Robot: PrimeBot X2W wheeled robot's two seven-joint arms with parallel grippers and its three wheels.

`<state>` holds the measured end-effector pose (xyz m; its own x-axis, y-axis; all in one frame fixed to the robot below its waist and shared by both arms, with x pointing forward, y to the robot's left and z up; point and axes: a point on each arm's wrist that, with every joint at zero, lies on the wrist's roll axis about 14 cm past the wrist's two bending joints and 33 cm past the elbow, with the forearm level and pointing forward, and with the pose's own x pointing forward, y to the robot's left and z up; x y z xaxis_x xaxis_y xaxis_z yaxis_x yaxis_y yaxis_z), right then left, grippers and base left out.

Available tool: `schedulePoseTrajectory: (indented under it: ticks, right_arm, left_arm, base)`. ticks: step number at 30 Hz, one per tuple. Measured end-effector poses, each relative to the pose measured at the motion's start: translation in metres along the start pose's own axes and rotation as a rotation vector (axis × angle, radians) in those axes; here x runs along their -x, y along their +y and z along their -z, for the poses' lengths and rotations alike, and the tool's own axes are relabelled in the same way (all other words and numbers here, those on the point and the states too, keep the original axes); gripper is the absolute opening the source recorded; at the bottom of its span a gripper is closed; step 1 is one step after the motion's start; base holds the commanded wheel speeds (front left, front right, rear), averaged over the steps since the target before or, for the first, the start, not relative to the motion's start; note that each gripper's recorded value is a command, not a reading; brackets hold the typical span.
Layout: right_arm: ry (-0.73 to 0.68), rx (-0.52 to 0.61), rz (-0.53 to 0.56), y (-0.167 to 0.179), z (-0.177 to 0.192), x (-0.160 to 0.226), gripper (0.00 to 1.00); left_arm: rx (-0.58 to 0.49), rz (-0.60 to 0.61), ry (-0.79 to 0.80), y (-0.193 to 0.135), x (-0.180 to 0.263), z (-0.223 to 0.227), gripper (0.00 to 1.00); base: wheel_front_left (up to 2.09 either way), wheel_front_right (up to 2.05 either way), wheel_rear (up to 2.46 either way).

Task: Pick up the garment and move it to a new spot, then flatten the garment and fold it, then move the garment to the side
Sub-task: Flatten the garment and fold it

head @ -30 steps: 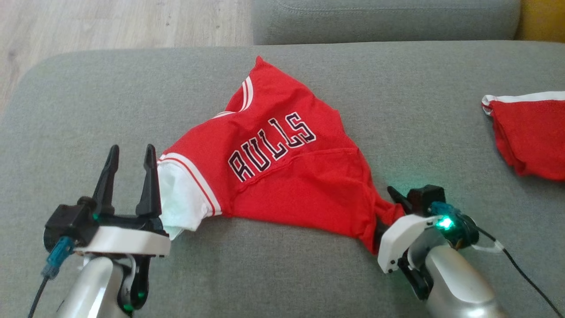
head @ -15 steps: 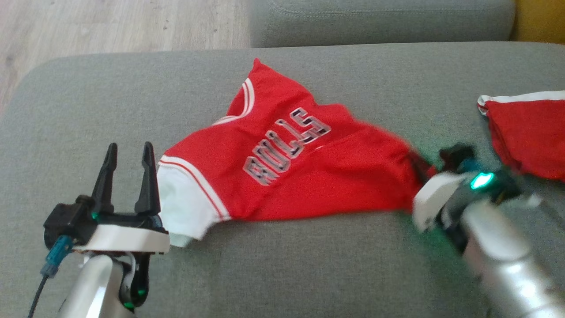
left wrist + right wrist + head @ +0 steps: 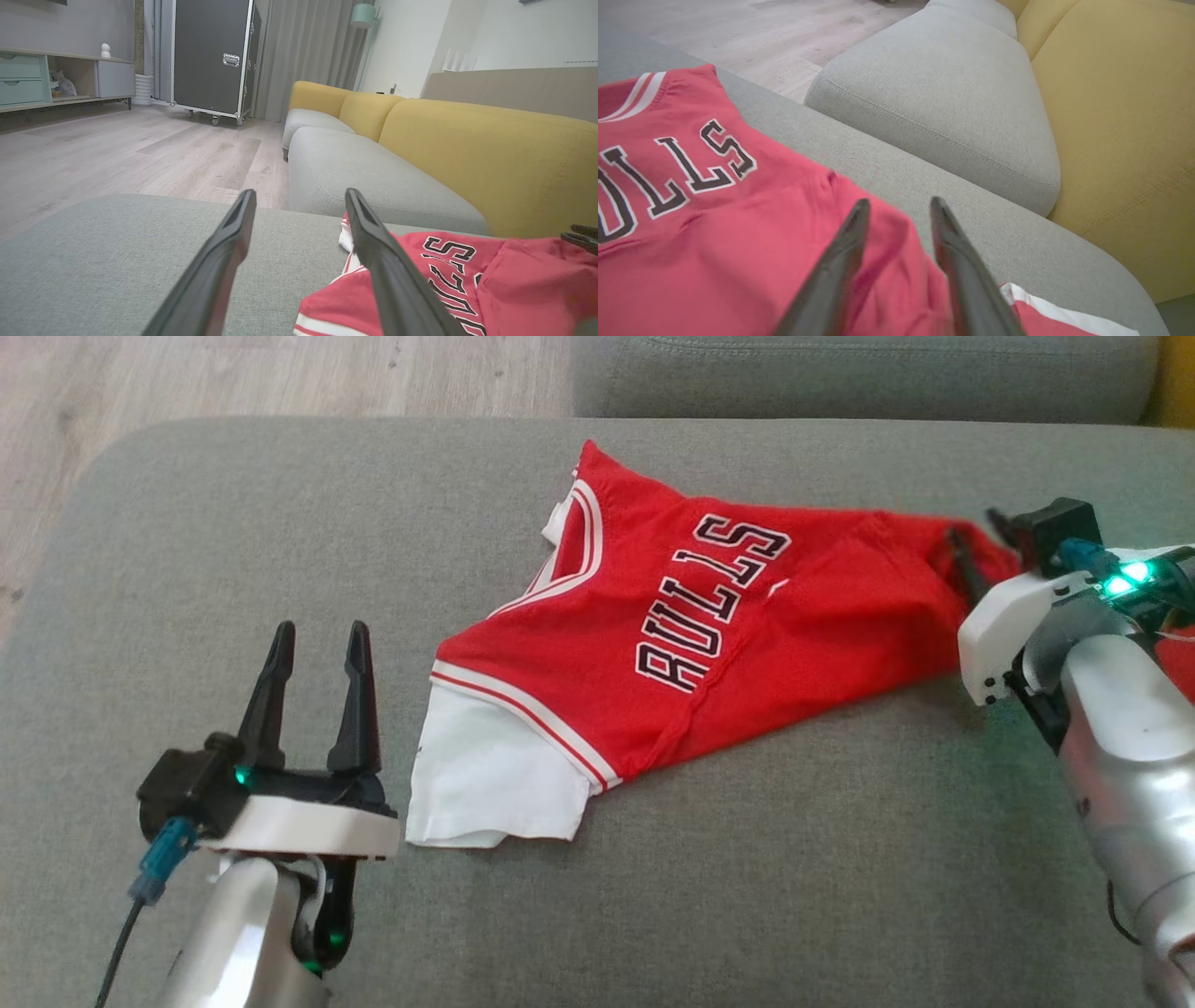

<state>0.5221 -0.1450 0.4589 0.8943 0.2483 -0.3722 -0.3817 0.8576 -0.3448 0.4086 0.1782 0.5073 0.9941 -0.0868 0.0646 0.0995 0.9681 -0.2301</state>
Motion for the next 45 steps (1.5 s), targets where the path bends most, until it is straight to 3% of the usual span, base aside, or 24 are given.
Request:
schedulePoseTrajectory:
  ticks: [9,14,17,26,30,37,45]
  right_arm:
    - [-0.229,-0.158,0.074,-0.017,-0.049,0.01,1.0]
    - [-0.393,-0.309,0.119,-0.021,-0.08,0.033,1.0]
    - [-0.458,-0.397,0.154,-0.02,-0.076,0.055,1.0]
    - [-0.337,-0.551,0.186,0.026,0.016,0.109,1.0]
    - [-0.346,-0.555,0.168,0.031,0.013,0.107,1.0]
    - [-0.32,-0.467,0.133,0.033,0.004,0.082,1.0]
    - [-0.136,-0.4,0.066,0.029,0.002,0.021,1.0]
  left_arm:
    - [0.001,0.023,-0.023,-0.007,-0.008,-0.006,1.0]
    - [0.007,0.069,-0.048,-0.025,-0.015,-0.012,1.0]
    - [0.014,0.102,-0.059,-0.038,-0.018,-0.015,1.0]
    - [0.046,0.145,-0.021,-0.059,-0.014,0.002,1.0]
    - [0.04,0.159,0.0,-0.063,-0.014,0.01,1.0]
    - [0.036,0.151,0.035,-0.059,-0.013,0.022,1.0]
    - [0.029,0.112,0.056,-0.045,-0.015,0.029,1.0]
  base:
    - [0.0,0.0,0.0]
    - [0.0,0.0,0.0]
    - [0.0,0.0,0.0]
    - [0.0,0.0,0.0]
    - [0.0,0.0,0.0]
    - [0.0,0.0,0.0]
    - [0.0,0.0,0.0]
